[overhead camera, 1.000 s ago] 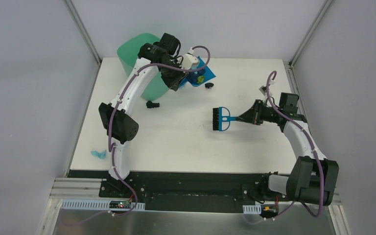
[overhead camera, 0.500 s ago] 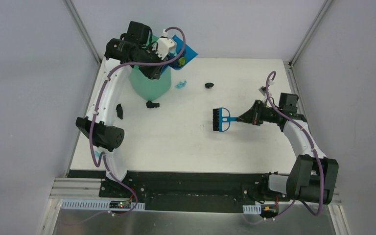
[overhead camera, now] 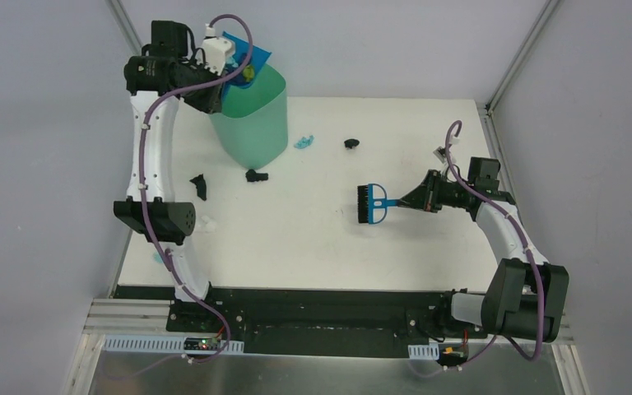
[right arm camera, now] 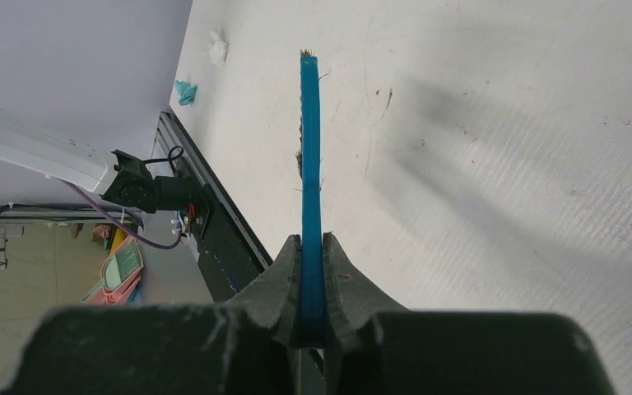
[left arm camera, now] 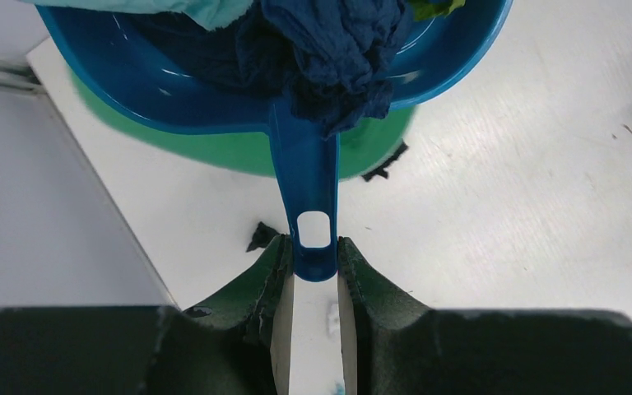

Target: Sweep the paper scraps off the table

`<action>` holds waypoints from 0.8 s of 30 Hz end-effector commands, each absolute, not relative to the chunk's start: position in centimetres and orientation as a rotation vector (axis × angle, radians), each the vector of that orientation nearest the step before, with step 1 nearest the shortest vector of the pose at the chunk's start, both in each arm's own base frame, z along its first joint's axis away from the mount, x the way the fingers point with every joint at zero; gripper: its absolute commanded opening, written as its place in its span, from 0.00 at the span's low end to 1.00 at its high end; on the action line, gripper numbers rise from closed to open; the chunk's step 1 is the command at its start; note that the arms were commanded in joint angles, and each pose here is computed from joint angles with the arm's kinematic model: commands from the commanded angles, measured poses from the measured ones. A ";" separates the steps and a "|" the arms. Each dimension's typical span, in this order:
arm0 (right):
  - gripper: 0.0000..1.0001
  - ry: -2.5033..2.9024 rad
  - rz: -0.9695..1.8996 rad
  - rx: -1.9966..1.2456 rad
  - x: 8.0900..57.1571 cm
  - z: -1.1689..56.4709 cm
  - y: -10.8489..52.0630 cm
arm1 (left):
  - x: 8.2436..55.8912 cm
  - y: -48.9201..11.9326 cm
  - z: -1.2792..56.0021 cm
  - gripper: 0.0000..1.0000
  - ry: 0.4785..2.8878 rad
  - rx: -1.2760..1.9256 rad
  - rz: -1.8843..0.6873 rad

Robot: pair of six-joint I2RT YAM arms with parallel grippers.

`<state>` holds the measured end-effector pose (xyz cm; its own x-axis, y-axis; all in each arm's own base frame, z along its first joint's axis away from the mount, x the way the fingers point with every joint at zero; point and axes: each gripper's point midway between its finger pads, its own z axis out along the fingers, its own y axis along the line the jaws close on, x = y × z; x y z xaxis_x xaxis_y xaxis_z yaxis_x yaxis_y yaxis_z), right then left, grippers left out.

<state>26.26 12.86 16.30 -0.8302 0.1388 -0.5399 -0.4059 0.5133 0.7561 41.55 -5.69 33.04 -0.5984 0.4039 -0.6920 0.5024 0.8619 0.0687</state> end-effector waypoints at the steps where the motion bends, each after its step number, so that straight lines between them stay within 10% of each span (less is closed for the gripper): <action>1: 0.00 2.163 1.291 -0.278 26.8 17.3 12.7 | 42.6 -2.8 33.7 0.04 2.285 0.582 -0.154; 24: 0.00 2.171 1.267 -0.320 26.7 17.0 12.5 | 45.6 7.8 31.5 0.04 2.346 0.733 0.398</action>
